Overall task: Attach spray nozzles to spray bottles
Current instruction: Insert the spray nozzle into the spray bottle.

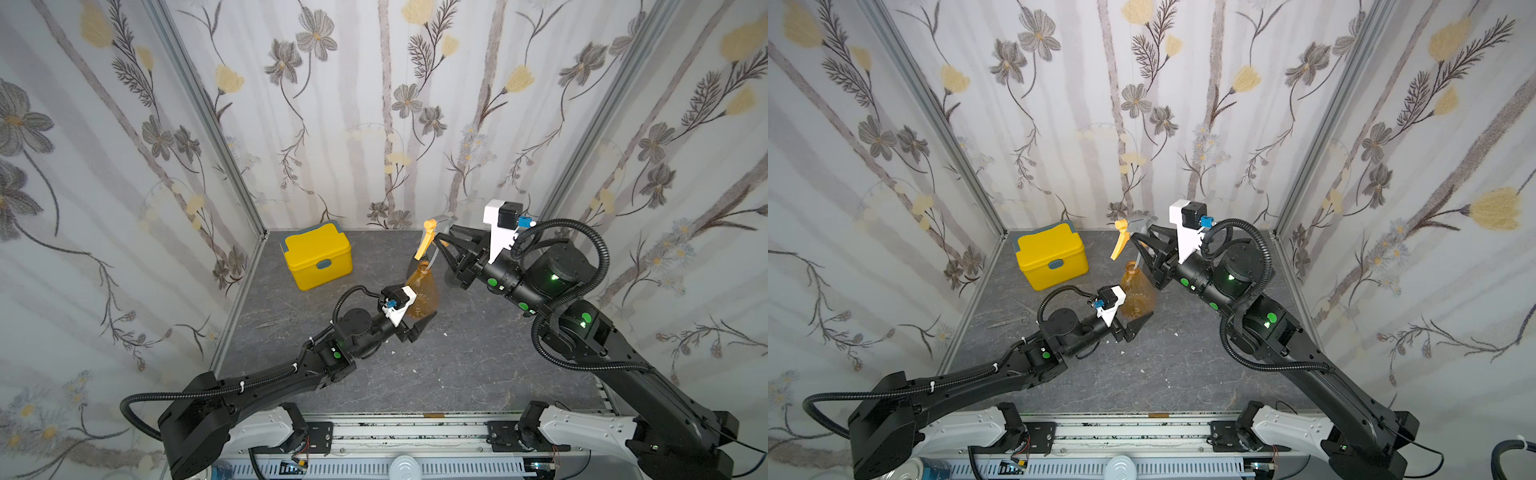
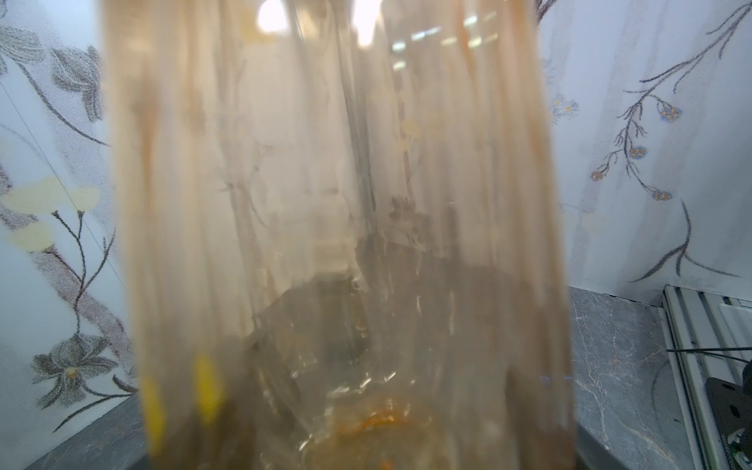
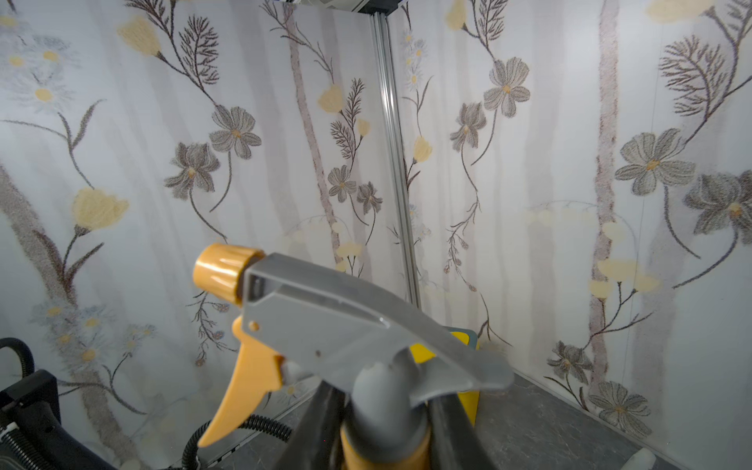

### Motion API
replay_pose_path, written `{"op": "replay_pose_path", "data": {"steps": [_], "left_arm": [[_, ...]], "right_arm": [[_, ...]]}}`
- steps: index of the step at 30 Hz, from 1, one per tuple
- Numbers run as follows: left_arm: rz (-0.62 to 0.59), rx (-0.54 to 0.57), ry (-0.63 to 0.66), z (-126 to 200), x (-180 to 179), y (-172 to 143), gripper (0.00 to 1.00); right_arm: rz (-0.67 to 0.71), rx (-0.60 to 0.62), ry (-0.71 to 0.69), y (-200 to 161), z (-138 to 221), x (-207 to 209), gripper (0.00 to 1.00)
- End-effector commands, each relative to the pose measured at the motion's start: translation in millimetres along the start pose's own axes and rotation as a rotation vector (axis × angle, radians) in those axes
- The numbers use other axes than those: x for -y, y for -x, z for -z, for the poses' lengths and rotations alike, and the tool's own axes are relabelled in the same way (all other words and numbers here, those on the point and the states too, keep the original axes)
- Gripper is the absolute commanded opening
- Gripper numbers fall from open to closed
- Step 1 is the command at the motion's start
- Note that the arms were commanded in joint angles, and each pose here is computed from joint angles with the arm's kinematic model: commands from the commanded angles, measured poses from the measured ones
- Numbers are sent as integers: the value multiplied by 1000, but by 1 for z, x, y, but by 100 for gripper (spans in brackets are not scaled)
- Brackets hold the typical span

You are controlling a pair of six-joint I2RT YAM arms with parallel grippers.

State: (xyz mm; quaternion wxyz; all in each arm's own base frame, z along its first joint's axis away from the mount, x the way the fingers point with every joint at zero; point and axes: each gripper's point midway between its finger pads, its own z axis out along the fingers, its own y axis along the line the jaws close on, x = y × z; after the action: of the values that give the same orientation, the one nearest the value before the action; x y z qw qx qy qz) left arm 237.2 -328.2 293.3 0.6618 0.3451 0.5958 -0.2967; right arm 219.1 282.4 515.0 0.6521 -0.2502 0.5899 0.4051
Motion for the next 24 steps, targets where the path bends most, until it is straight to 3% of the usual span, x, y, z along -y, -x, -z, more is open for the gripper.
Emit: {"op": "replay_pose_path", "data": {"steps": [1,17,24], "left_arm": [[23,20,-17,-2,2,9,80],[43,22,-45,-3,6,13,80],[70,34,-72,-2,11,17,80]], "right_arm": [[21,6,29,-12,-2,-5,19],[39,7,-58,-60,10,15,20],[86,-2,-62,-80,15,19,26]]}}
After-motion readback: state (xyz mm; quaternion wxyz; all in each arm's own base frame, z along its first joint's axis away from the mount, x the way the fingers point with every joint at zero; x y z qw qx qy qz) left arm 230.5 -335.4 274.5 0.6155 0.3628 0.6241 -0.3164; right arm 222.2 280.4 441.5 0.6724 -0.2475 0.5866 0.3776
